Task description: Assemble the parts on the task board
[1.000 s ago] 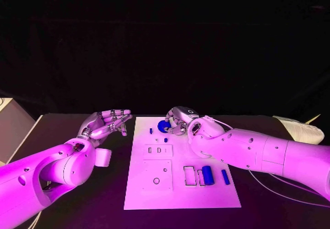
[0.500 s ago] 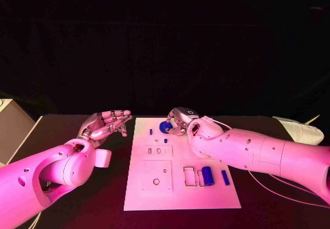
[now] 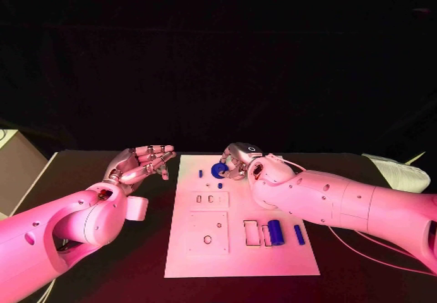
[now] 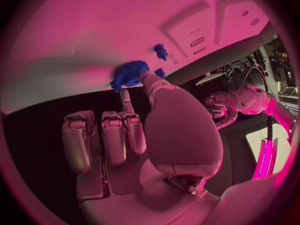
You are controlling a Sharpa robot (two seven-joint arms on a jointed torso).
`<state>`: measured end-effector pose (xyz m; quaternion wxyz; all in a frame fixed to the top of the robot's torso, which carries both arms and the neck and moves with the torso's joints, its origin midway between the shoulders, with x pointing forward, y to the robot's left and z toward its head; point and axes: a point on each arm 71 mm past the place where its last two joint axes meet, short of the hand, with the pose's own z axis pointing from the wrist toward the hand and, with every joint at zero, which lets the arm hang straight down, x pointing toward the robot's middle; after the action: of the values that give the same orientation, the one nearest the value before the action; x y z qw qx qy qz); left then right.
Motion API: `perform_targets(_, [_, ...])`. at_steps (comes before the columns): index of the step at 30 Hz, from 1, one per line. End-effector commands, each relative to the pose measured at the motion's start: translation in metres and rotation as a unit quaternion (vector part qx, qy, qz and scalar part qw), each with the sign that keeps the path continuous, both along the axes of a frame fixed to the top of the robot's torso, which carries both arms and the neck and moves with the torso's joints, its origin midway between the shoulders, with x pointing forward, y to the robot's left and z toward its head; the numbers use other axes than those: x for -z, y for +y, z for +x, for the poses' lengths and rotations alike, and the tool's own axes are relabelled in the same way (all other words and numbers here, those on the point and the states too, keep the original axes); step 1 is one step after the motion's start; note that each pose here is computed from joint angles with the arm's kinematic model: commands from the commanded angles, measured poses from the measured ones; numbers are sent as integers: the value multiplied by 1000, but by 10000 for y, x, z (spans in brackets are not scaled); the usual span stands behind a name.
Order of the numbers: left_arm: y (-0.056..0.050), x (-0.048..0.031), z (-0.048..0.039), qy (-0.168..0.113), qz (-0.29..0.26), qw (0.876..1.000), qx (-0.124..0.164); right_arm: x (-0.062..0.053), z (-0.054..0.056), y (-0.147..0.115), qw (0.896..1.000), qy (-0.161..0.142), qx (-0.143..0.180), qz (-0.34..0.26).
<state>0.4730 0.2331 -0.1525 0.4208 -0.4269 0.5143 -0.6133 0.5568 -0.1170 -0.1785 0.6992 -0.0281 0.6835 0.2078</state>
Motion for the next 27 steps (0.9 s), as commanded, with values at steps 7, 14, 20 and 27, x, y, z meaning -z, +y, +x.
perform_targets(7, [-12,-16,-10,-3,-2,1000,8,29,-11,12,1000,16,-12,2])
perform_targets(14, [-7,-17,-13,-3,-1,1000,7,44,-26,3,999,28,-18,7])
perform_targets(20, [-2,-16,-12,-3,-1,1000,6,65,-28,-38,999,40,-18,3])
perform_targets(27, [2,-16,-13,-3,0,1000,6,74,-35,-151,999,46,-10,5])
